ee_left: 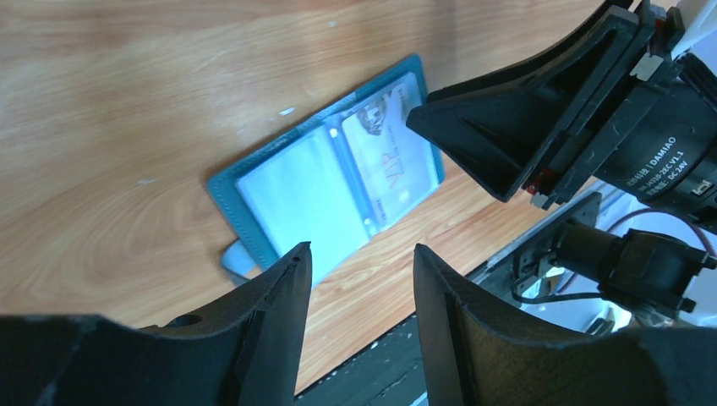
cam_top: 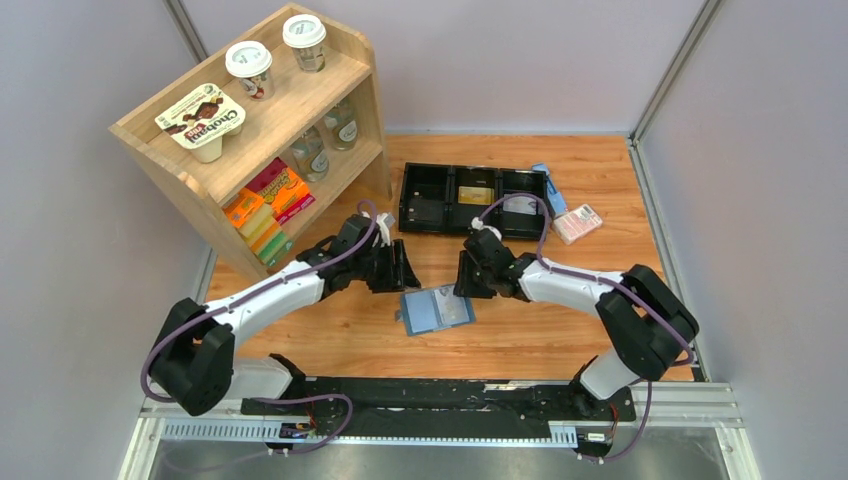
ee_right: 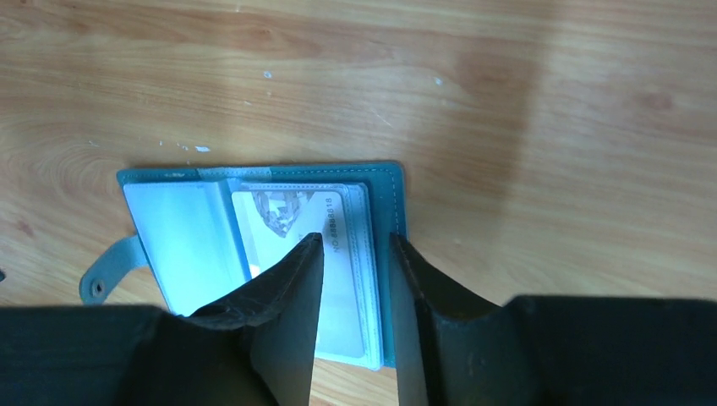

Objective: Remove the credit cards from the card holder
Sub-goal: Remove the credit card from the card holder.

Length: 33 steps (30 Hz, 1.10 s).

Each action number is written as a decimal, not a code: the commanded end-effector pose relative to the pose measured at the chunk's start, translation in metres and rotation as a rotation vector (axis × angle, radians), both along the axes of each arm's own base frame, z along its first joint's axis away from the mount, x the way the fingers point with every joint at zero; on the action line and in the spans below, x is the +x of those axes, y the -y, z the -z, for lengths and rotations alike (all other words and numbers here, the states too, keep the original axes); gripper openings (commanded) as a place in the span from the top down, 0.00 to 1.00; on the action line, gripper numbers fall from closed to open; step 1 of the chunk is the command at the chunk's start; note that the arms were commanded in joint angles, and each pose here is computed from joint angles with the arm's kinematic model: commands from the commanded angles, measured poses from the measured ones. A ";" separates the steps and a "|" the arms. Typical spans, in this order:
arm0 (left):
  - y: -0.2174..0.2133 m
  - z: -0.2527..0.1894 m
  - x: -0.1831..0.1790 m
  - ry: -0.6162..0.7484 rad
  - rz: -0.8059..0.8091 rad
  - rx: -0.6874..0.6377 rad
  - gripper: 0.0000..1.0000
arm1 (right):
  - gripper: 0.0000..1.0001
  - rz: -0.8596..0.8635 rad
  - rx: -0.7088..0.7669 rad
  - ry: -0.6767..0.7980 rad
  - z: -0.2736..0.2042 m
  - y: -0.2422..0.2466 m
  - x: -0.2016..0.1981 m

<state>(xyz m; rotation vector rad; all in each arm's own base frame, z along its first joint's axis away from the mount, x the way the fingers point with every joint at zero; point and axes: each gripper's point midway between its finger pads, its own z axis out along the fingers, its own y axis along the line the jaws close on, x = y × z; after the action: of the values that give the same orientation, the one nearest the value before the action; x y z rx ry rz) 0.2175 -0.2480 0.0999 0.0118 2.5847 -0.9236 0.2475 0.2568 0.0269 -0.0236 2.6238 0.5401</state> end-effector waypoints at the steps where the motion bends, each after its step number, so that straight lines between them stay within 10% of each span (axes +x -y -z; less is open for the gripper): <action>1: 0.028 -0.019 0.012 0.025 0.019 -0.089 0.44 | 0.62 0.080 0.089 0.072 -0.031 0.007 0.008; 33: 0.058 0.048 0.003 -0.126 -0.050 -0.102 0.50 | 0.85 -0.118 0.260 -0.067 0.006 0.006 -0.019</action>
<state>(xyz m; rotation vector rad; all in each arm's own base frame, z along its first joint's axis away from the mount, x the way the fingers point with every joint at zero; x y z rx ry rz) 0.2183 -0.3057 0.0539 -0.1026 2.6528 -1.0661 0.2295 0.2499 0.0267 -0.0806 2.6127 0.9081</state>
